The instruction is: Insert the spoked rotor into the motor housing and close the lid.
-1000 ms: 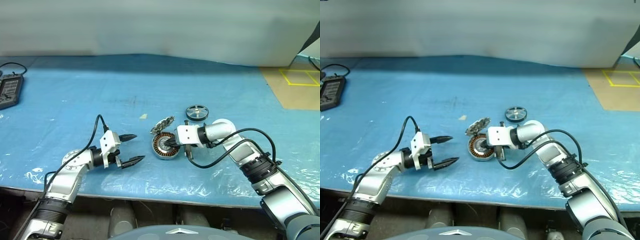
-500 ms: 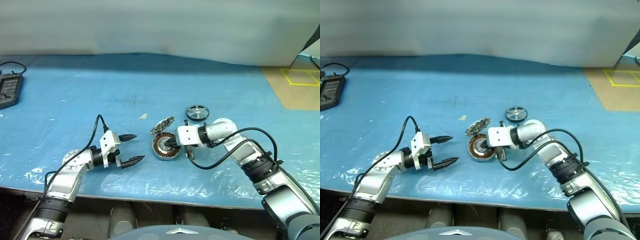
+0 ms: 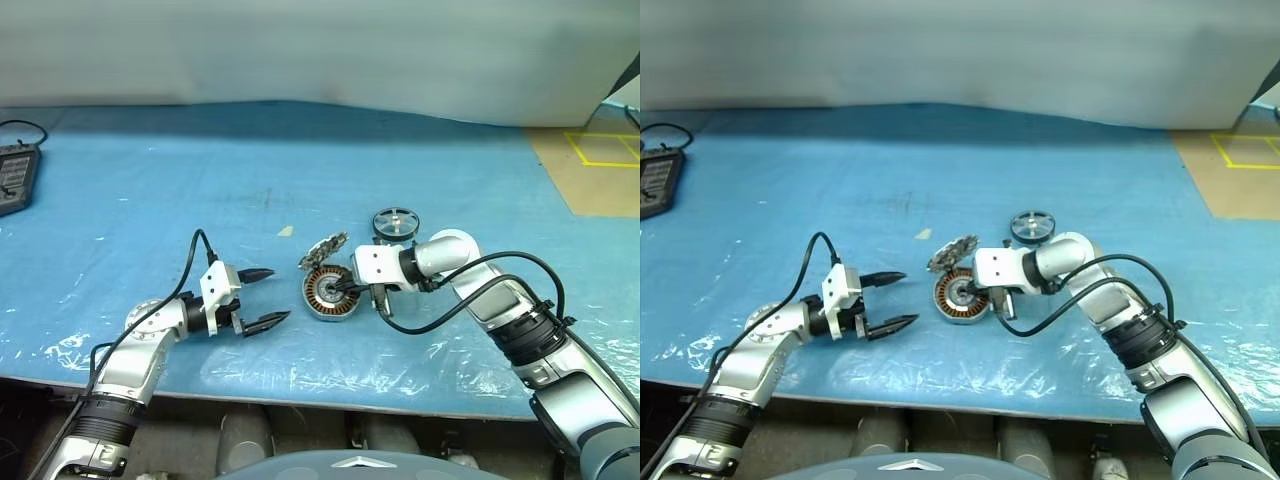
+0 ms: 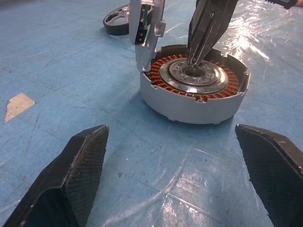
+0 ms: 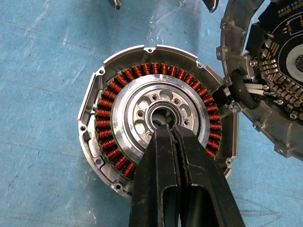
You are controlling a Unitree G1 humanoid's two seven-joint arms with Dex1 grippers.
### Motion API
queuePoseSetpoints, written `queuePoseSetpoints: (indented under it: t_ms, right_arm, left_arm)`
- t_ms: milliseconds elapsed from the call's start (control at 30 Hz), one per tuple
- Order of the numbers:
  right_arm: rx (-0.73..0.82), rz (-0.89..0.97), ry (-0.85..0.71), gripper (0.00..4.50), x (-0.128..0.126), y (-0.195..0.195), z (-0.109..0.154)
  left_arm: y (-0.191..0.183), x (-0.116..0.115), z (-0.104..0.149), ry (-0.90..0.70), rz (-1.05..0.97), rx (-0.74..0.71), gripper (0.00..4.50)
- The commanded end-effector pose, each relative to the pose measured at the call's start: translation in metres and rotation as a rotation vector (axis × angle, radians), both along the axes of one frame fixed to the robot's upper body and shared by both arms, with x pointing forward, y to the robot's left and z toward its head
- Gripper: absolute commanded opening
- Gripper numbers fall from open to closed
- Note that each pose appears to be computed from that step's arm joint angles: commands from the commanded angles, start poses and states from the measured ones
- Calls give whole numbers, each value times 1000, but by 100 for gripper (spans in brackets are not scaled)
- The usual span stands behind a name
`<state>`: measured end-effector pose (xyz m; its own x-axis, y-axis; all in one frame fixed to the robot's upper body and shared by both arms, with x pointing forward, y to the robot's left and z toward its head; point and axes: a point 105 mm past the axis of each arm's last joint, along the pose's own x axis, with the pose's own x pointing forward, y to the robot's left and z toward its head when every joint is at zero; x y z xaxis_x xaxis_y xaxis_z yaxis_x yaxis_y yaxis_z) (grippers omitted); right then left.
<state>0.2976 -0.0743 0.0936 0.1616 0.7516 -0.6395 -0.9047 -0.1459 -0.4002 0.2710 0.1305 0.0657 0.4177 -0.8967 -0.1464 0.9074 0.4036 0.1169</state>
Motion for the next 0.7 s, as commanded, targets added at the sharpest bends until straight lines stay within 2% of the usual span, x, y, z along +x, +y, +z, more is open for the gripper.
queuePoseSetpoints:
  t_ms: [33,333,533,667,700]
  right_arm:
    - [28,-12,-49,2,7,-1,15]
    - [126,-88,-87,2,8,-15,65]
    - [60,-332,-162,2,42,-68,73]
    - [23,-436,-203,85,62,-92,72]
    - [18,-459,-221,123,67,-97,72]
  left_arm:
    - [-2,1,9,-36,-10,-9,450]
    - [-1,0,7,-36,-9,-12,450]
    - [-2,0,6,-36,-13,-15,450]
    - [-3,1,3,-34,-14,-14,450]
    - [-3,2,2,-34,-15,-15,450]
